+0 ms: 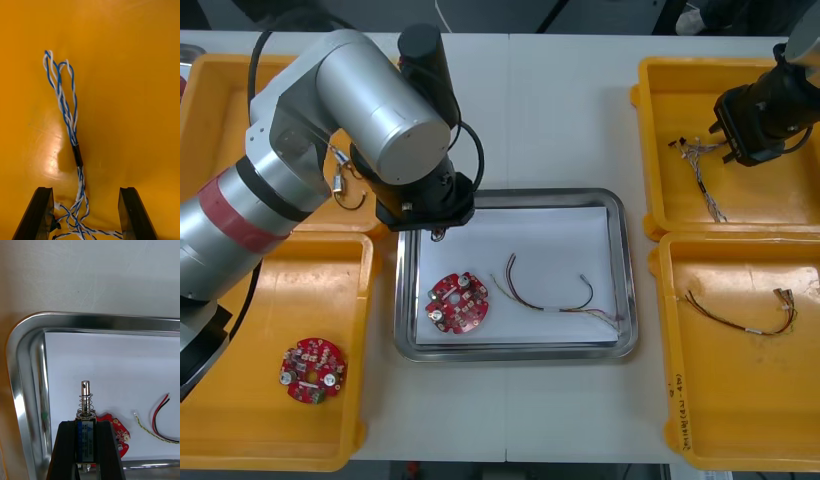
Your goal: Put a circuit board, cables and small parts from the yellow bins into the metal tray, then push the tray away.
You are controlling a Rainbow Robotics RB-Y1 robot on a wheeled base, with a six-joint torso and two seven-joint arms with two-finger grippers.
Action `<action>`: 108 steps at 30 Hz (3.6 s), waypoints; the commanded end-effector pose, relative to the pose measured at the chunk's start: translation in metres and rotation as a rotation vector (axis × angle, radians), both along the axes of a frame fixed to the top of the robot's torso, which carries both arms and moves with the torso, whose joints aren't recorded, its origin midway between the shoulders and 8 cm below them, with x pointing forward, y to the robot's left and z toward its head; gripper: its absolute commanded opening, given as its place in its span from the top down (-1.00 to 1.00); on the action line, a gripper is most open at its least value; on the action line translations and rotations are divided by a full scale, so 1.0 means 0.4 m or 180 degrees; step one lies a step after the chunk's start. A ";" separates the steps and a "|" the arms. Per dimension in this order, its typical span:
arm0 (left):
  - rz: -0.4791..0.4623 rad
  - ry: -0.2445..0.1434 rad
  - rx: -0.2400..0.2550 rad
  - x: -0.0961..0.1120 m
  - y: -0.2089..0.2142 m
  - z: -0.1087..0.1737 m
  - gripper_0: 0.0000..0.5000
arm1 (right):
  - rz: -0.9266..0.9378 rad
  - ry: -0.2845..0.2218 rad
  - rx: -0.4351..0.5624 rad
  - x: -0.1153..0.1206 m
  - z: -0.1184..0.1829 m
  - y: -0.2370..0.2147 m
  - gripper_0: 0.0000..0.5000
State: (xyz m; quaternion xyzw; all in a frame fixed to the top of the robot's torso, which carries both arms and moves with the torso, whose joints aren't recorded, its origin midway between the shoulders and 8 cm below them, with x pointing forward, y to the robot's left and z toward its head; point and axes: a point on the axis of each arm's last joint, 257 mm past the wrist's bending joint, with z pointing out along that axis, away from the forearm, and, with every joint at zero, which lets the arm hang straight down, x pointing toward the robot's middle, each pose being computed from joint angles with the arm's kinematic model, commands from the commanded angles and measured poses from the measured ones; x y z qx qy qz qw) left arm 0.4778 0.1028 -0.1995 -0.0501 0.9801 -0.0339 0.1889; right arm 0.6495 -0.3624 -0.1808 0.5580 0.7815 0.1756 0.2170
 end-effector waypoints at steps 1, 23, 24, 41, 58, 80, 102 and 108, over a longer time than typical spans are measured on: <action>-0.0207 -0.0105 -0.0022 -0.012 -0.040 -0.030 1.00 | -0.0119 -0.0173 0.0102 0.044 0.060 0.045 -1.00; -0.0313 -0.0238 0.0042 0.010 -0.044 -0.128 0.99 | -0.0165 0.0003 -0.0086 -0.003 -0.044 -0.026 -1.00; -0.0307 -0.0237 0.0047 0.011 -0.041 -0.129 0.99 | -0.0167 -0.0001 -0.0097 -0.003 -0.047 -0.029 -1.00; -0.0338 -0.0260 0.0057 0.021 -0.010 -0.151 -0.90 | -0.0181 0.0069 -0.0015 -0.032 -0.130 -0.035 -1.00; -0.0299 -0.0272 0.0044 0.004 0.024 -0.034 -1.00 | -0.0129 0.0244 -0.0073 -0.063 -0.158 -0.033 -1.00; -0.0693 -0.0392 -0.0159 -0.018 0.264 0.292 -1.00 | 0.0079 0.0497 -0.0423 -0.106 -0.182 -0.062 -1.00; -0.0921 -0.0243 0.0229 0.092 0.529 0.291 -1.00 | 0.0141 0.0362 -0.0369 -0.076 -0.065 -0.057 1.00; -0.1018 -0.0348 0.0307 0.152 0.574 0.283 -1.00 | 0.0285 0.0416 -0.0461 -0.099 0.066 -0.061 1.00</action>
